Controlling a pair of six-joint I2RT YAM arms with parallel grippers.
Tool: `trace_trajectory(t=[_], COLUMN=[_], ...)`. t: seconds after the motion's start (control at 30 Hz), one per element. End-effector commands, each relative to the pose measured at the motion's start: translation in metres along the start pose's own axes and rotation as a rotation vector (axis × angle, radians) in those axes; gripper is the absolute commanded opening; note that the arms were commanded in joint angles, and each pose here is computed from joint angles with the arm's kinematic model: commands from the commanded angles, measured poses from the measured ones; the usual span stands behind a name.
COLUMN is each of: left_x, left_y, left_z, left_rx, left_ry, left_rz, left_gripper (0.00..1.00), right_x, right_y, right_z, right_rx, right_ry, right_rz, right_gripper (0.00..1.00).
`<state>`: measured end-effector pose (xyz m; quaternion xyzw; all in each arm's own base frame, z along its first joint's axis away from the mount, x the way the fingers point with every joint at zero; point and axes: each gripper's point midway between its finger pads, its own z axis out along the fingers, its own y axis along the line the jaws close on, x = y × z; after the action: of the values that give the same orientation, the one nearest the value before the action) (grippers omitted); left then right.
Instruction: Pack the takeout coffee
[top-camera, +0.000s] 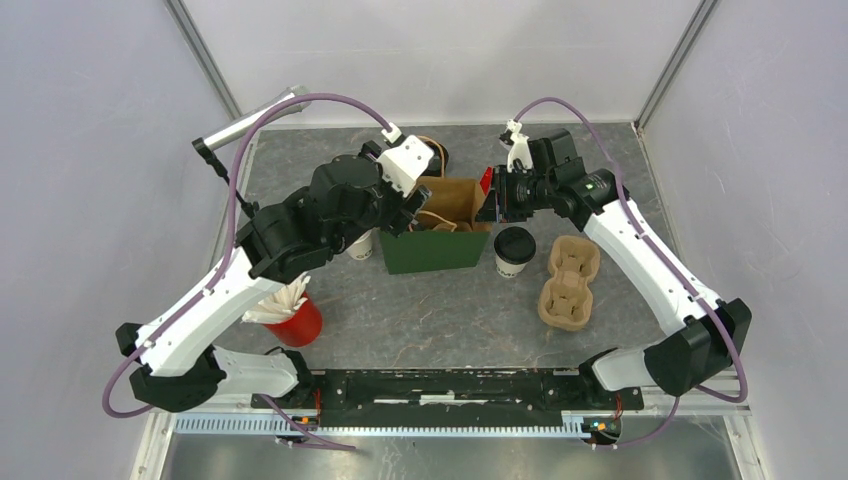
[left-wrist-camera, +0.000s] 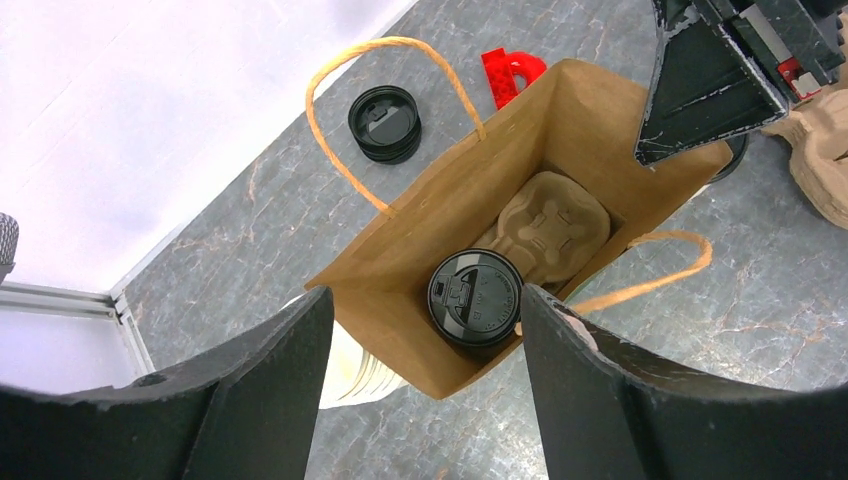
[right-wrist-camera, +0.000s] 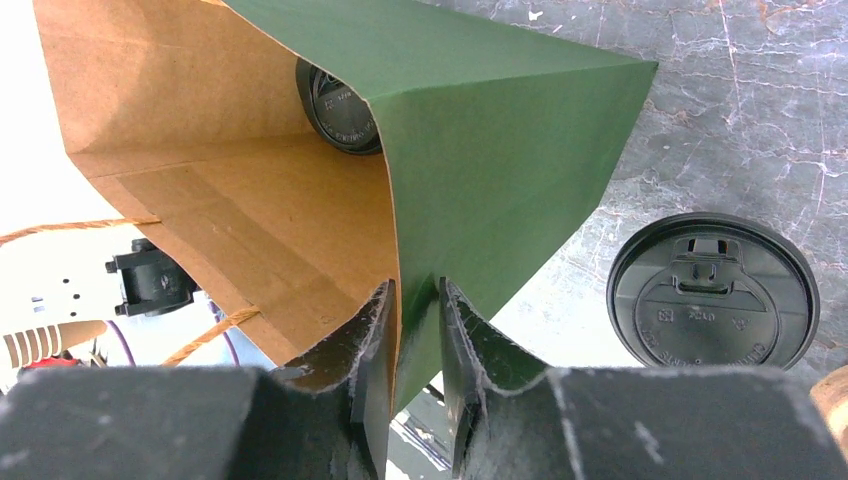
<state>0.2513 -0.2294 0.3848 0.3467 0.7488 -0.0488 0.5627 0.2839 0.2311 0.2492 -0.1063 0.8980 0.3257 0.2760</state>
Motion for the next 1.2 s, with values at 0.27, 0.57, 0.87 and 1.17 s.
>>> trace_trajectory(t=[0.27,0.57,0.87,1.17], left_x=[-0.001,-0.002,-0.008,-0.016], left_y=[0.012,0.016,0.005,0.002], left_z=[0.000,-0.005,-0.007,-0.025], left_rx=[-0.051,-0.059,-0.004,0.043], left_ry=[-0.008,-0.019,-0.010,-0.057], left_rz=[-0.035,-0.080,-0.169,-0.272], left_gripper=[0.78,0.79,0.93,1.00], right_x=[-0.040,-0.062,-0.085,-0.080], right_y=[0.014,0.020,0.036,0.015], right_z=[-0.004,-0.015,-0.062,-0.109], right_rx=[-0.043,-0.047,-0.051,0.130], right_ry=[-0.117,-0.176,-0.379,-0.494], right_rz=[-0.014,-0.039,-0.179,-0.344], right_gripper=[0.37,0.50,0.80,0.98])
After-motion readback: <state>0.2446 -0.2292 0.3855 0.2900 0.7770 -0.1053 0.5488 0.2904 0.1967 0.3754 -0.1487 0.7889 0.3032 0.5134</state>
